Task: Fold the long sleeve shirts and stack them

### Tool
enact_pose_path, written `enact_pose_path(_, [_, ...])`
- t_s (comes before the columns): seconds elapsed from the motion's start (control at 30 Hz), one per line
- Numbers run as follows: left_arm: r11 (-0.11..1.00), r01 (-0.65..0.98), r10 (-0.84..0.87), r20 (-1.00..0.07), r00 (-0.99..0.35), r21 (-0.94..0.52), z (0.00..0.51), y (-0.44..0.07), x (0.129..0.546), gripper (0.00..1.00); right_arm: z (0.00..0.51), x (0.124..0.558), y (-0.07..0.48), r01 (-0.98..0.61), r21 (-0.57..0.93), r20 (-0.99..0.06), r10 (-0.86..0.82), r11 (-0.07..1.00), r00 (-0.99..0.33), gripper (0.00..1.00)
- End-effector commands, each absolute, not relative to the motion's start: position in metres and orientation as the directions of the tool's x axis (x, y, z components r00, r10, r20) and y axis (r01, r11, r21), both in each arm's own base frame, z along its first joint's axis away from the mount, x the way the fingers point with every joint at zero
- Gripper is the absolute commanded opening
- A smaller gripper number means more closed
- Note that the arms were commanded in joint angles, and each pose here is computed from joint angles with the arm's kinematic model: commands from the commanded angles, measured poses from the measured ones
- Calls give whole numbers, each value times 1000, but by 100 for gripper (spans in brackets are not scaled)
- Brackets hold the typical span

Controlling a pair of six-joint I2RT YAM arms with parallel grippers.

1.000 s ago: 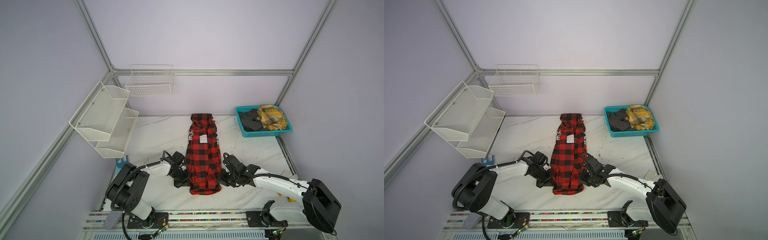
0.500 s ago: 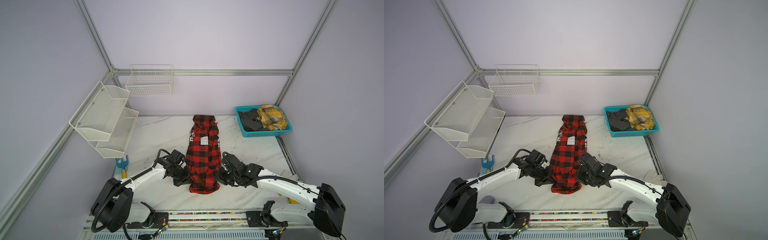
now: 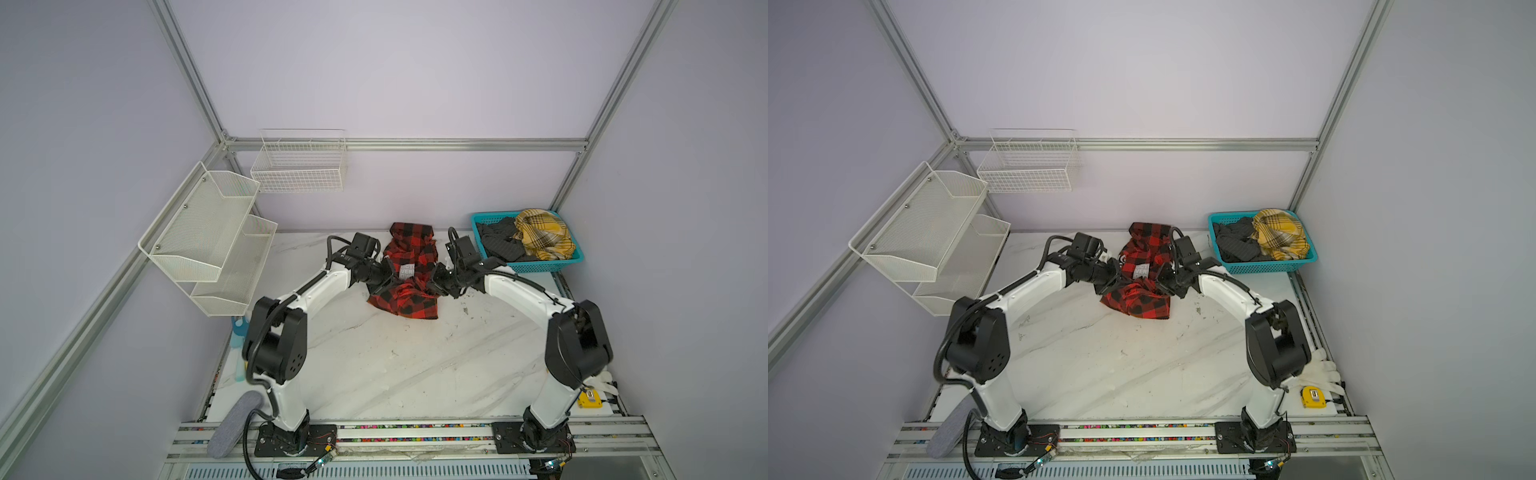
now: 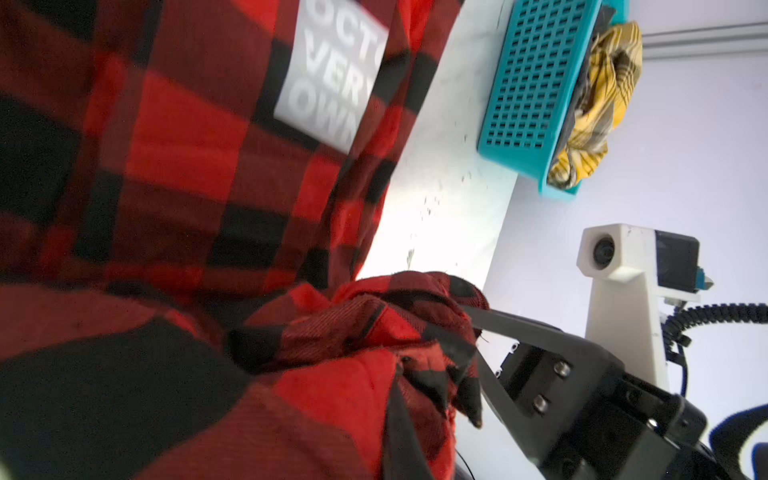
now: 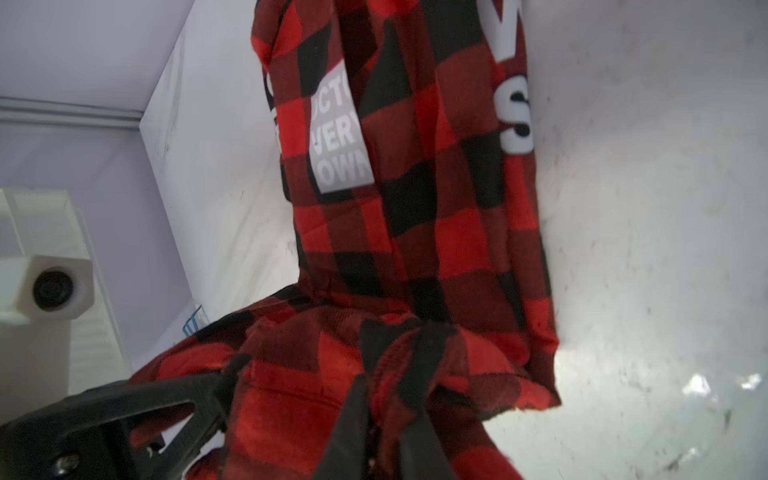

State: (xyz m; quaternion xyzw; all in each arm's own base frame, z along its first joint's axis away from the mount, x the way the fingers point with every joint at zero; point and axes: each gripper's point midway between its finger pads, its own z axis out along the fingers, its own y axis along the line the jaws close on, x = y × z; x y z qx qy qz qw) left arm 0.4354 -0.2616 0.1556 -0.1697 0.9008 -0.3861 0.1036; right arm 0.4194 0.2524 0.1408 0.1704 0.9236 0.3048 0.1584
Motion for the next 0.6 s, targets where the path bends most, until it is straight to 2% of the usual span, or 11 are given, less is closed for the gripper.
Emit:
enact_pose_path(0.0, [689, -237, -443, -140, -885, -685, 154, -229, 489, 27, 141, 469, 233, 184, 608, -237, 398, 772, -886, 52])
enact_pose_path(0.07, [688, -264, -500, -178, -848, -676, 159, -210, 514, 35, 154, 493, 231, 158, 632, -268, 406, 758, -873, 62])
enact_pose_path(0.1, [693, -278, -530, -208, -822, -666, 162, -199, 525, 42, 165, 503, 231, 142, 637, -295, 410, 758, -863, 67])
enact_pose_path(0.17, [683, -307, -573, -226, -788, -662, 167, -184, 537, 60, 178, 512, 230, 115, 630, -332, 400, 768, -855, 77])
enact_pose_path(0.2, [680, -297, -573, -232, -786, -670, 172, -183, 541, 63, 181, 514, 226, 113, 608, -348, 392, 786, -852, 79])
enact_pose_path(0.27, [691, -287, -561, -242, -792, -663, 181, -185, 539, 64, 184, 511, 213, 116, 541, -384, 368, 833, -847, 84])
enact_pose_path(0.33, [708, -274, -550, -264, -792, -651, 192, -186, 528, 64, 191, 503, 197, 107, 469, -440, 337, 877, -833, 85])
enact_pose_path(0.43, [740, -252, -513, -283, -810, -623, 190, -194, 498, 62, 190, 477, 184, 95, 405, -458, 292, 909, -840, 78])
enact_pose_path(0.5, [755, -224, -464, -261, -847, -617, 178, -210, 476, 57, 176, 456, 177, 109, 363, -446, 275, 925, -851, 73])
enact_pose_path(0.57, [764, -189, -412, -241, -879, -617, 166, -225, 461, 54, 158, 437, 174, 110, 346, -419, 259, 932, -870, 72])
